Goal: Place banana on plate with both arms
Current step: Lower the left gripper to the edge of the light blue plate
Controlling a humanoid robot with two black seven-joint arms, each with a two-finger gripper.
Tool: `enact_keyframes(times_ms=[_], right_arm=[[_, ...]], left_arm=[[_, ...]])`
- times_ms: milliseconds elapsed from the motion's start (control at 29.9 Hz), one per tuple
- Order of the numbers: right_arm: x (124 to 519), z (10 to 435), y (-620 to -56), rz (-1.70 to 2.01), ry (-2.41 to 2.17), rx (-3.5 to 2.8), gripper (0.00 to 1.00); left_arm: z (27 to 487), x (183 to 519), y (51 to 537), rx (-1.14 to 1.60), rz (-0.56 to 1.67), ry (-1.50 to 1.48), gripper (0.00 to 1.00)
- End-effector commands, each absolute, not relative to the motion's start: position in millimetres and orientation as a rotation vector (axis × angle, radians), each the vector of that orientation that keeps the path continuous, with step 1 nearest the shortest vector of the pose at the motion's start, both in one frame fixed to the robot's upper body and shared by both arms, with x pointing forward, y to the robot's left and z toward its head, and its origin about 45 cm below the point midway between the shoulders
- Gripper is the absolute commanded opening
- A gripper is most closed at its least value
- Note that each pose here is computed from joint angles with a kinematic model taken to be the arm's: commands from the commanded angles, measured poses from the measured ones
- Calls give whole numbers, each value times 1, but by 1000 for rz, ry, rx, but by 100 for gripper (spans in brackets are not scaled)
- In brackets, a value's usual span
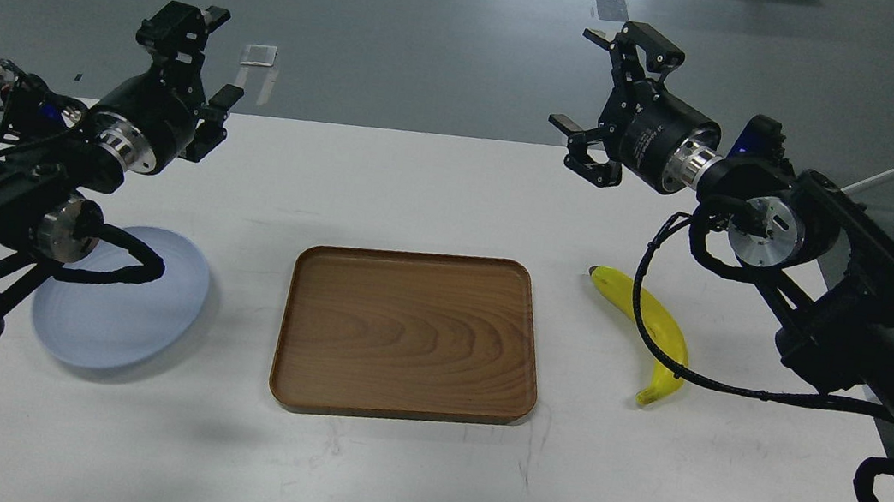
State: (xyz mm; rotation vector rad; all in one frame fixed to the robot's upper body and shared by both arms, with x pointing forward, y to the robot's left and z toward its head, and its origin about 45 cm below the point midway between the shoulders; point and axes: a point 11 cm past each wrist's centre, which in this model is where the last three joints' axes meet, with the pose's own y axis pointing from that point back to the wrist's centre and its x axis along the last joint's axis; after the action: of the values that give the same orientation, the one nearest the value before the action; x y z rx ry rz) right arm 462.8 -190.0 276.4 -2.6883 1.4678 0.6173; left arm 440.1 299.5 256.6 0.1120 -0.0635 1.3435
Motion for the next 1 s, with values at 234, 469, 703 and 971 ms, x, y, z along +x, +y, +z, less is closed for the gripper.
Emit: enact_keyframes(times_ms=[234,469,703,971], right_arm=[[470,299,-186,553,1445,-2695,100],[482,350,-173,420,1393,-2699,100],[488,402,-145,323,1321,-2769,100],[490,404,-144,326,1332,-2758,100]], left_arm=[[275,426,339,666,1113,-887,96],[226,389,367,890,854,-977,97],[173,333,400,1028,654,-979,97],[153,312,424,1114,651,-930,91]])
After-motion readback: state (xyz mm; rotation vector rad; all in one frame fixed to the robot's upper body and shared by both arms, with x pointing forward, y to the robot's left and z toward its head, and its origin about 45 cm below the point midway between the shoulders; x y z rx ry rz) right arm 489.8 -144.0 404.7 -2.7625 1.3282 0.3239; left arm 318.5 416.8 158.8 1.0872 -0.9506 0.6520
